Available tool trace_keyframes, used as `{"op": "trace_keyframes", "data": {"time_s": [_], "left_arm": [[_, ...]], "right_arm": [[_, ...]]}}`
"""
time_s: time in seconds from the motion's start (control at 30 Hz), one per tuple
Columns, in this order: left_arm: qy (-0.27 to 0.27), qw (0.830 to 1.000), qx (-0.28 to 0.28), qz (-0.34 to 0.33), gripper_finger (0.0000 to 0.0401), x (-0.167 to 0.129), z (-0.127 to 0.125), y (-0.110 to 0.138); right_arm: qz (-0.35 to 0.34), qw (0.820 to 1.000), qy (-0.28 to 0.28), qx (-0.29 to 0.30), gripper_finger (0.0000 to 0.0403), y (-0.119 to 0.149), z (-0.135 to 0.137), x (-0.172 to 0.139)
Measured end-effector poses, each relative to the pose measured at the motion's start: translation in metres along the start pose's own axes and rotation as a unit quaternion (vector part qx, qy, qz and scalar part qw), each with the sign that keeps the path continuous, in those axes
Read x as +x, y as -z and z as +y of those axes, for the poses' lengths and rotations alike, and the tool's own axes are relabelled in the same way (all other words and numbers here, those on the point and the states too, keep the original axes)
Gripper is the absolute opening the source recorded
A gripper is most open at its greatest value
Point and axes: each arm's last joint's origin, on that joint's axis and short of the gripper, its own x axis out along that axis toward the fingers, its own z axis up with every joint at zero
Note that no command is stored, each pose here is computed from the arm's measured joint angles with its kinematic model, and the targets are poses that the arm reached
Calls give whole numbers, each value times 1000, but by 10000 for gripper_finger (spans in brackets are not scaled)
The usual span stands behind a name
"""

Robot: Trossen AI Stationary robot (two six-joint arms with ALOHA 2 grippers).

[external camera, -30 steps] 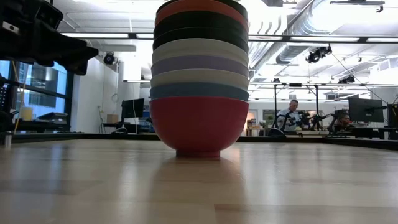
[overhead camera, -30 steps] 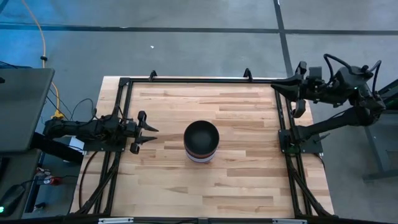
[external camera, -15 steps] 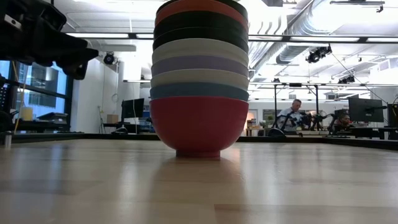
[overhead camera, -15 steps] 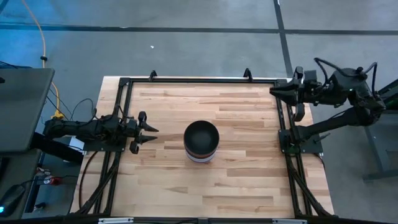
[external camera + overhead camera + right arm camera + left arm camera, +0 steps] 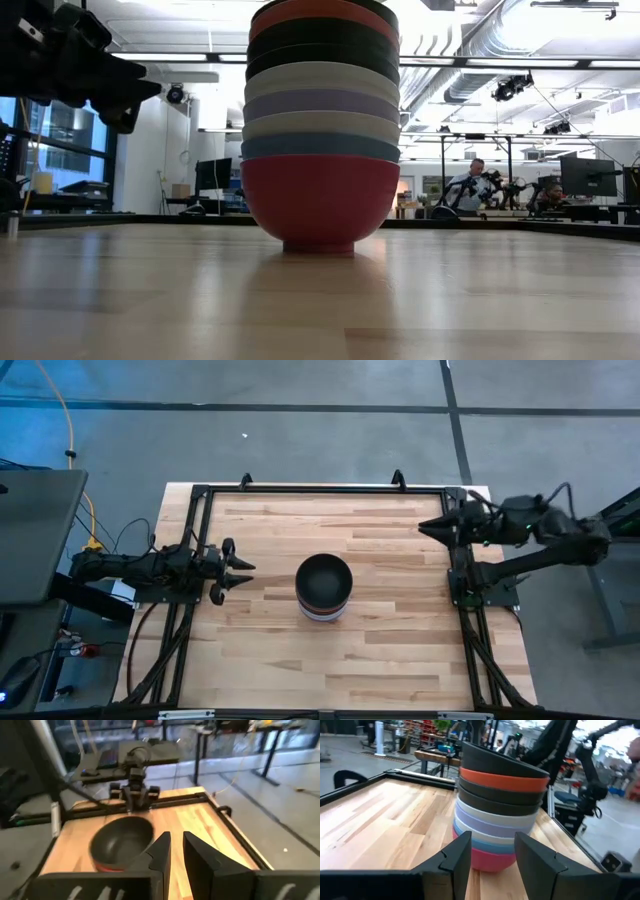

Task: Nest bowls inside each other
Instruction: Return to Home Position

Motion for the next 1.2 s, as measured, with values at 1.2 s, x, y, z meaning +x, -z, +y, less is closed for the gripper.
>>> {"op": "trace_keyframes", "data": {"time_s": [1.2], "left_arm": [[-72,997,34,-24,136,0,4,-3]], "right_arm": [[4,996,79,31,44,188,-15,25]]}}
